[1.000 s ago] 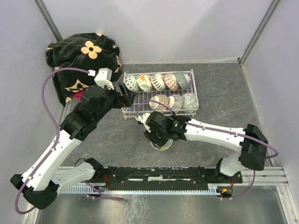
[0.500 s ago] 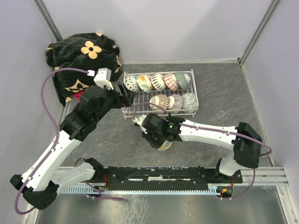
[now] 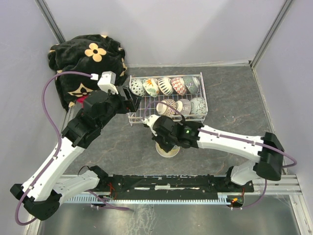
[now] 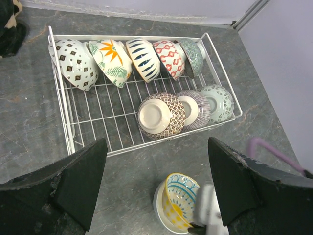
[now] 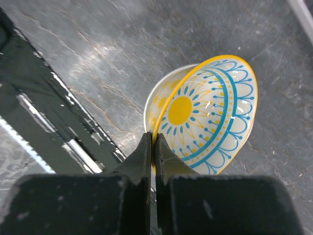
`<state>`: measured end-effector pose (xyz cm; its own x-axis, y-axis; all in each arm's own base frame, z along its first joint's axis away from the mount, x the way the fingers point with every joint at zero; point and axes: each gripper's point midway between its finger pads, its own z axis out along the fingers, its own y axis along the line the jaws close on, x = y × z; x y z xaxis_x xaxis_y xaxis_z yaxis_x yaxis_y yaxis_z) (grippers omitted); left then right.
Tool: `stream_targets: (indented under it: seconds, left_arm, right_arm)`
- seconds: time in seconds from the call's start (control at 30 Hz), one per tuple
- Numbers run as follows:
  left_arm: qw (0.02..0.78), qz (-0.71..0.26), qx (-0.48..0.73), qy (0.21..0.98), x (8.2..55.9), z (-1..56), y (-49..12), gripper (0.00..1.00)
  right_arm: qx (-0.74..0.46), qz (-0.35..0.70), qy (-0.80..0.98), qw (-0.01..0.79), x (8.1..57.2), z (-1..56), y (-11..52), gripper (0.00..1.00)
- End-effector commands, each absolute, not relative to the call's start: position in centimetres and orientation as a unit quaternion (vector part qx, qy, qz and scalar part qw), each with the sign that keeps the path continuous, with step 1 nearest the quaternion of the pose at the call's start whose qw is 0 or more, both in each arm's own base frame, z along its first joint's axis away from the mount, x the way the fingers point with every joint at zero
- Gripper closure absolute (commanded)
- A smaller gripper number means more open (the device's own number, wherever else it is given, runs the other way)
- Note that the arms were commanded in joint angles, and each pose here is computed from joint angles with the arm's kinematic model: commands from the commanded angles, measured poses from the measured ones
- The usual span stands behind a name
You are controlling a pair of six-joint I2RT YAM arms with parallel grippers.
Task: Load the bowls into the dish rack
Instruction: Pick up the bowl from the center of the board, then turn the bowl upside down on the dish rack.
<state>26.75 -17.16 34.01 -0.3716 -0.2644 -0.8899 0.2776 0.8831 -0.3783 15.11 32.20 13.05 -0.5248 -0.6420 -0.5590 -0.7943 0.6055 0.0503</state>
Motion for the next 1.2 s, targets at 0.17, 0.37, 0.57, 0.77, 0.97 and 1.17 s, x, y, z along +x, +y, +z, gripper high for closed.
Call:
stream_targets:
  seconds: [0.17,0.37,0.57,0.77,0.97,1.17]
  left_arm:
    - [0.601,-0.234,0.011,0.764,26.5,36.8,-16.0,0.1]
    - [0.607,-0.23,0.01,0.761,26.5,37.4,-15.7,0.1]
    - [0.613,-0.218,0.008,0.76,26.7,37.5,-15.3,0.1]
    - [0.616,-0.215,0.007,0.757,27.0,37.7,-15.3,0.1]
    - [0.616,-0.207,0.008,0.76,27.2,37.3,-15.2,0.1]
    - [0.616,-0.198,0.009,0.763,27.3,36.9,-15.0,0.1]
  right_arm:
    - [-0.374,0.246,0.802,0.396,17.2,26.7,34.6,0.99]
    - [-0.307,0.308,0.774,0.46,21.5,33.2,35.3,0.99]
    - [-0.222,0.388,0.751,0.486,27.8,35.6,36.6,0.99]
    - [-0.146,0.463,0.734,0.474,32.8,34.2,38.9,0.98]
    - [-0.109,0.491,0.72,0.478,35.1,32.1,40.8,0.98]
    - [-0.077,0.503,0.728,0.459,36.0,27.8,41.6,0.98]
